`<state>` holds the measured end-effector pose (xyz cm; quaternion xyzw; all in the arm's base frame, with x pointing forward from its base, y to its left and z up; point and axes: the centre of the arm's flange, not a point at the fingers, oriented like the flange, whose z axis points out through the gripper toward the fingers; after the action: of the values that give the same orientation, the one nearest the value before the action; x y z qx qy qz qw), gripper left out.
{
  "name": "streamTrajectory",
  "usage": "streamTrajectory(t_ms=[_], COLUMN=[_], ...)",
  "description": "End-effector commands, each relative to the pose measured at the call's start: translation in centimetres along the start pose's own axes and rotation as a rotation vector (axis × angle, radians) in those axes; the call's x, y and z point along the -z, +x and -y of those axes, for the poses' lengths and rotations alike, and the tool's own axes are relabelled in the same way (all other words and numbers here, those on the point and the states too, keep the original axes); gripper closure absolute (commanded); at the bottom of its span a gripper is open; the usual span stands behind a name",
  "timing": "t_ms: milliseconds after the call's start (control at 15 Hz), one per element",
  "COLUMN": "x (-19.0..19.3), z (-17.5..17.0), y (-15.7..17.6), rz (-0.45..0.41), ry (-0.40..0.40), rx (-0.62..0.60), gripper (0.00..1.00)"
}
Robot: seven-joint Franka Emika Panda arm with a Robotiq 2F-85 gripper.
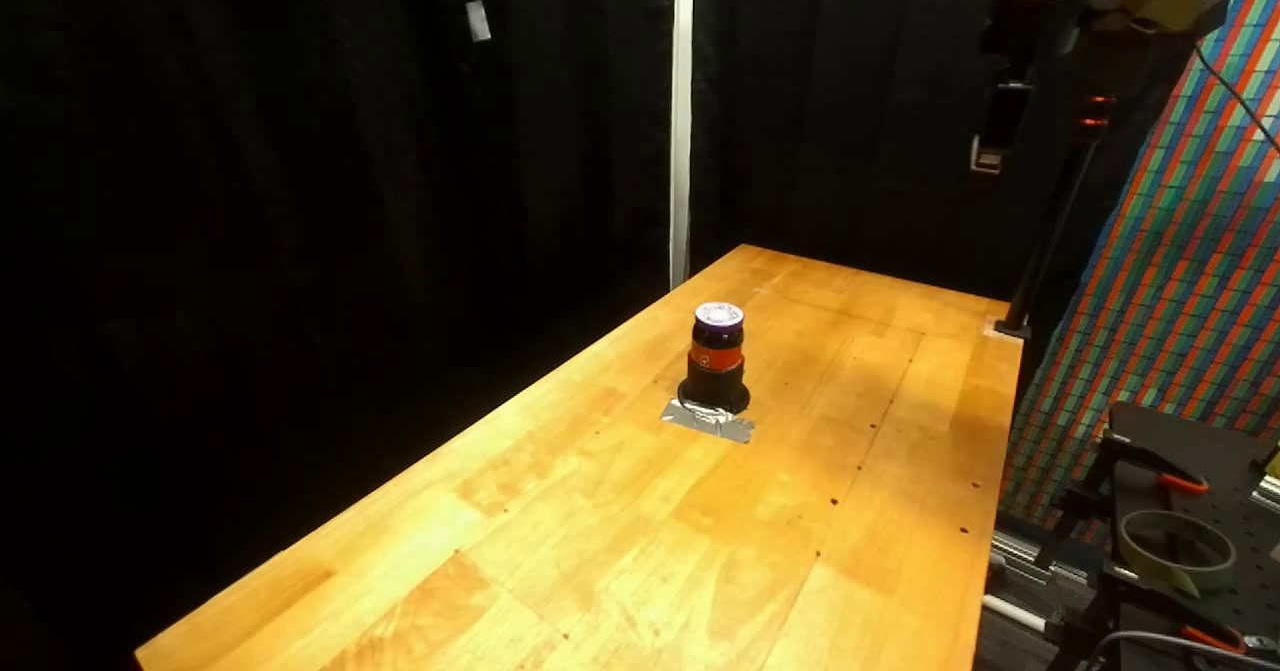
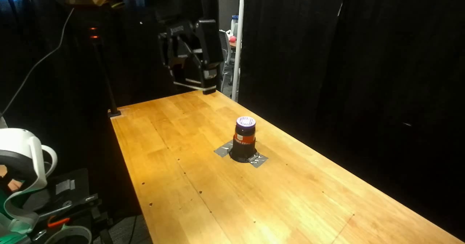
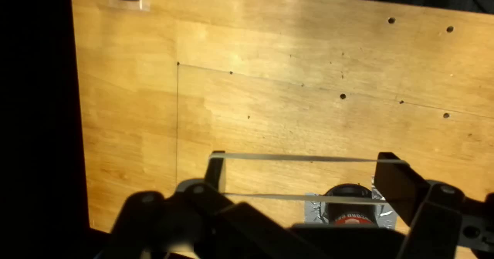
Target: Put the rubber band on the jar.
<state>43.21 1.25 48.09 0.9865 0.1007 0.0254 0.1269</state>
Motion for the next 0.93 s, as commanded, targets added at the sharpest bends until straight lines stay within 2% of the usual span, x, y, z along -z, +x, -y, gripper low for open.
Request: streamTrajectory(t_ms=[0,267,600,867], x=[1.1,-0.7,-5.5,-9.3], z=[2.8,6.9,10.0,11.6], y=[9.0,16.4,25.1,29.9], rz=[0.014,0.019,0.012,0.001], ry=[0.003,0.047,0.108,0.093], rx=[0.056,0.073,0.007,-0.029], gripper=[0.0,0.0,0.0,0.0])
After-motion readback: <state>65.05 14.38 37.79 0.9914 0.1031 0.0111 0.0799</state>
